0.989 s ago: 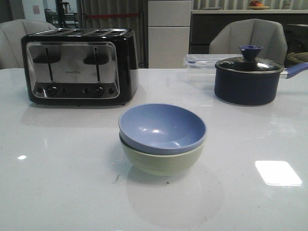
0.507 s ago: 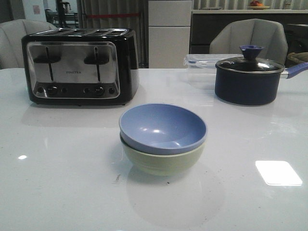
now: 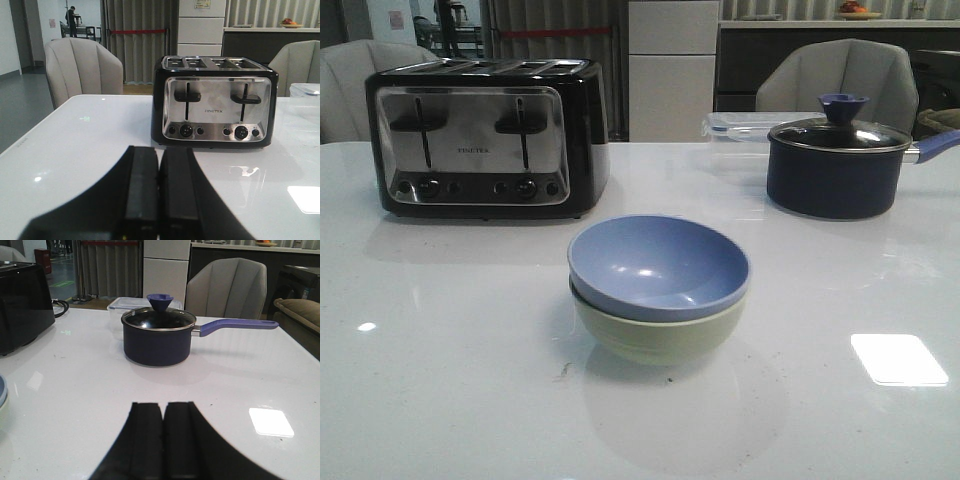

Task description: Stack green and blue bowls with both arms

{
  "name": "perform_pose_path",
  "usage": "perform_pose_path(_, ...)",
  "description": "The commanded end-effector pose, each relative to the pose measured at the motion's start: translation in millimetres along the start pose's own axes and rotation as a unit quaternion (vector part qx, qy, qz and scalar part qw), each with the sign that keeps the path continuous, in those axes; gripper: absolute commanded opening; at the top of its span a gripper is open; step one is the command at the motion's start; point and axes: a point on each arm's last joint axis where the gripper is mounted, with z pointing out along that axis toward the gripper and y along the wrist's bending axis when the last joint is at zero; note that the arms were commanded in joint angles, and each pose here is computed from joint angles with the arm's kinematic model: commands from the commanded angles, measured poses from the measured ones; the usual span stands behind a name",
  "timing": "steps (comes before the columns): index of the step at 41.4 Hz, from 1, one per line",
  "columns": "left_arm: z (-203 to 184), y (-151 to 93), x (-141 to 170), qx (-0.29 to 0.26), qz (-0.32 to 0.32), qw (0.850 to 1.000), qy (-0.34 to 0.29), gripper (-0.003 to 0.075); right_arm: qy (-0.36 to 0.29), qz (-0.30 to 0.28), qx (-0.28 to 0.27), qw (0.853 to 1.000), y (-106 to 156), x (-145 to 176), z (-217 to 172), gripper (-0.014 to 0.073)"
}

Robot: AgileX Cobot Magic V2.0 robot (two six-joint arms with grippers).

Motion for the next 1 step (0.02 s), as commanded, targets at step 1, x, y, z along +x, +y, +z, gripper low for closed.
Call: perform_pose_path(1, -1.8, 0.8, -7.1, -0.005, -0.005, 0.999, -0.049, 0.0097, -0.059, -0.002, 0.004, 0.998, -0.6, -11.0, -2.3, 0.0055)
